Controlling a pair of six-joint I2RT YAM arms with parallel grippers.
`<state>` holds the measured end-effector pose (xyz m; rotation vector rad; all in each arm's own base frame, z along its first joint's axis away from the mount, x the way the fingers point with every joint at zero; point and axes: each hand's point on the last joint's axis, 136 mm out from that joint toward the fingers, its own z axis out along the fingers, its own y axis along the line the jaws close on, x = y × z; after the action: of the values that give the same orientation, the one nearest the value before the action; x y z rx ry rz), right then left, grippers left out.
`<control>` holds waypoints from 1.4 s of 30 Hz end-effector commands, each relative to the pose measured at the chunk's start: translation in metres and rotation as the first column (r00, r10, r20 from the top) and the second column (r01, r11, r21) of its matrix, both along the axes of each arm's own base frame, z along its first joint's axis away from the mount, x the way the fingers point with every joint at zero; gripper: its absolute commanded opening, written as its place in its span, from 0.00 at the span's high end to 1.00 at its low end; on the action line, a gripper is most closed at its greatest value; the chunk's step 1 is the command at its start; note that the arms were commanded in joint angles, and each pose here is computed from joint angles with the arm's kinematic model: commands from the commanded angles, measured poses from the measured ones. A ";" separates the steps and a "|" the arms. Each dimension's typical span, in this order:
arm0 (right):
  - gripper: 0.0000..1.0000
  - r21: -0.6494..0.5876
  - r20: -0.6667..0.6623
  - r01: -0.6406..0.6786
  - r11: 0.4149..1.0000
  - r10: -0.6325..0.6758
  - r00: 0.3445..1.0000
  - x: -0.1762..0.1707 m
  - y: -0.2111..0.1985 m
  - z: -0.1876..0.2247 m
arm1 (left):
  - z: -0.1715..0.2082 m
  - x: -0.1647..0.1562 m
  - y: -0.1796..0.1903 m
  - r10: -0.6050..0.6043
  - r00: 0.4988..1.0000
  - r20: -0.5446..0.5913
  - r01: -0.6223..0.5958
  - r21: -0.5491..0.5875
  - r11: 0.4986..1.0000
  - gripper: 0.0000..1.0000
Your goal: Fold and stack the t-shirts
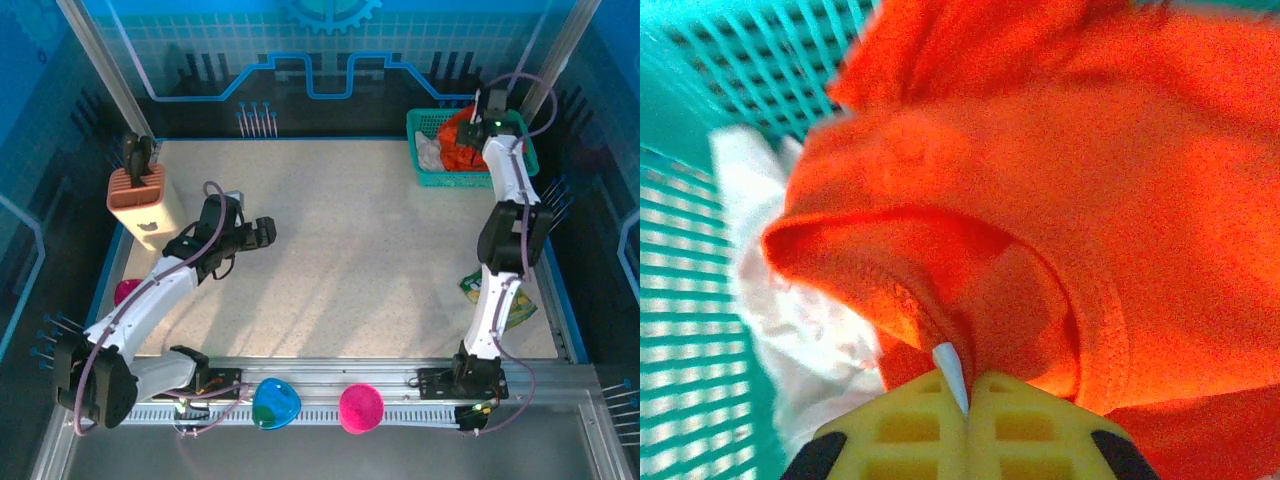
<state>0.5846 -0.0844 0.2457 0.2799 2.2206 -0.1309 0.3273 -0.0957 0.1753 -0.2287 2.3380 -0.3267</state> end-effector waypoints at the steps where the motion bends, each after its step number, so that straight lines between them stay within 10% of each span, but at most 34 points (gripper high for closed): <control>1: 1.00 -0.023 0.236 -0.096 0.995 0.099 0.967 -0.016 0.036 0.099 | 0.029 -0.003 0.001 0.006 0.998 0.066 -0.005 -0.009 1.000 0.03; 18: 1.00 -0.064 0.474 -0.685 0.726 0.626 0.619 -0.185 0.247 0.285 | 0.070 -0.027 0.002 -0.013 0.990 0.137 0.022 -0.066 0.998 0.03; 36: 1.00 0.287 0.590 -0.927 0.241 0.719 0.369 -0.332 0.391 0.258 | 0.097 -0.043 0.012 -0.001 0.983 0.181 0.011 -0.054 0.999 0.03; 42: 1.00 0.346 0.507 -0.891 0.296 0.740 0.442 -0.331 0.402 0.225 | 0.103 -0.045 0.021 0.030 0.983 0.180 -0.026 -0.019 0.999 0.02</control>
<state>0.2516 0.3211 0.4655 -0.6360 1.8053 1.1434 0.2860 -0.0816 0.2632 -0.2206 2.1752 -0.3777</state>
